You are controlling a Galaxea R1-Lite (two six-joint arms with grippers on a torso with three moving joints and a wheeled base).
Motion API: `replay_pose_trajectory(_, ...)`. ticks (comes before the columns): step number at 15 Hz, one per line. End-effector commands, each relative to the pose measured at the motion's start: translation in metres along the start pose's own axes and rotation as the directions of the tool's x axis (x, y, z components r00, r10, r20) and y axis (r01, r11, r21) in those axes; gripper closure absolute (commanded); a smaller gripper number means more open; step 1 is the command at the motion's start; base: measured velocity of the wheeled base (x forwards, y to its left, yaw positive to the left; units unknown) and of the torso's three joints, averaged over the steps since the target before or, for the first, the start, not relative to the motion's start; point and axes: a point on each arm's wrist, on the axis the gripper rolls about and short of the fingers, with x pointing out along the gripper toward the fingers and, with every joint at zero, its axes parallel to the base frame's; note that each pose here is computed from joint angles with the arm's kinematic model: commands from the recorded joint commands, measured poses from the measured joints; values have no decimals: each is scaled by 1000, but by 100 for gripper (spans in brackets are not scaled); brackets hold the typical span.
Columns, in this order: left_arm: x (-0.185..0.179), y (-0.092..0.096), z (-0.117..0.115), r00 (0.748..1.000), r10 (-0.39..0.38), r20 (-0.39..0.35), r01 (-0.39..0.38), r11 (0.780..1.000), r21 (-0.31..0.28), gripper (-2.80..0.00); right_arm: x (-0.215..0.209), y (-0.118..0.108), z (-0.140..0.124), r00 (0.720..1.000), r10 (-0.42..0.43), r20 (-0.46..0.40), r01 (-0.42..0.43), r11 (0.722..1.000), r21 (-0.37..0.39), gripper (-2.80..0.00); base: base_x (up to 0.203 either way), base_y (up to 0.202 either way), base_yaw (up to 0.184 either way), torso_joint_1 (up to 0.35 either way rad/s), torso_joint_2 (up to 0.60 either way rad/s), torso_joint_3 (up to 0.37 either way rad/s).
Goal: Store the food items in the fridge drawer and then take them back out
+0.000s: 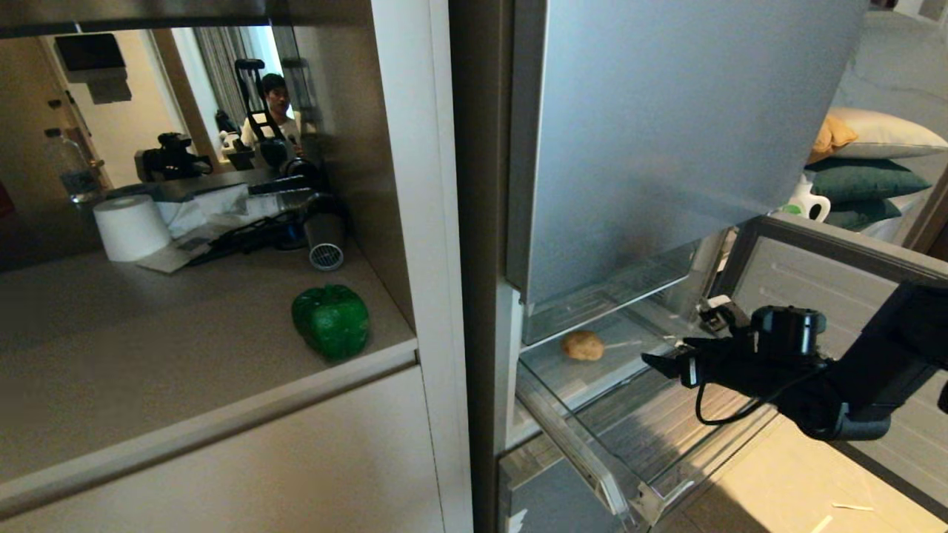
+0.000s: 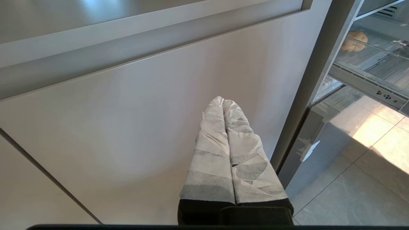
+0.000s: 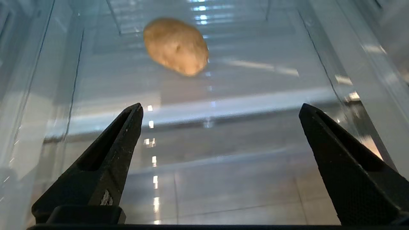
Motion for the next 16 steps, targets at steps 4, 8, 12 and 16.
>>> replay_pose_trajectory(4, 0, 0, 0, 1000, 0, 0, 0, 1000, -1, 0, 33, 1, 5, 999, 40, -14, -40, 999, -9, -280, 0, 0, 0, 0, 0, 0)
replay_pose_trajectory(8, 0, 0, 0, 1000, 0, 0, 0, 1000, -1, 0, 48, 7, 1, 997, 66, -27, -67, 998, -16, -280, 0, 0, 0, 0, 0, 0)
replay_pose_trajectory(12, 0, 0, 0, 1000, 0, 0, 0, 1000, -1, 0, 65, 11, 2, 996, 85, -15, -86, 996, -28, -280, 0, 0, 0, 0, 0, 0)
replay_pose_trajectory(16, 0, 0, 0, 1000, 0, -1, 0, 1000, -1, 0, 81, 12, -1, 995, 97, -21, -97, 995, -32, -280, 0, 0, 0, 0, 0, 0)
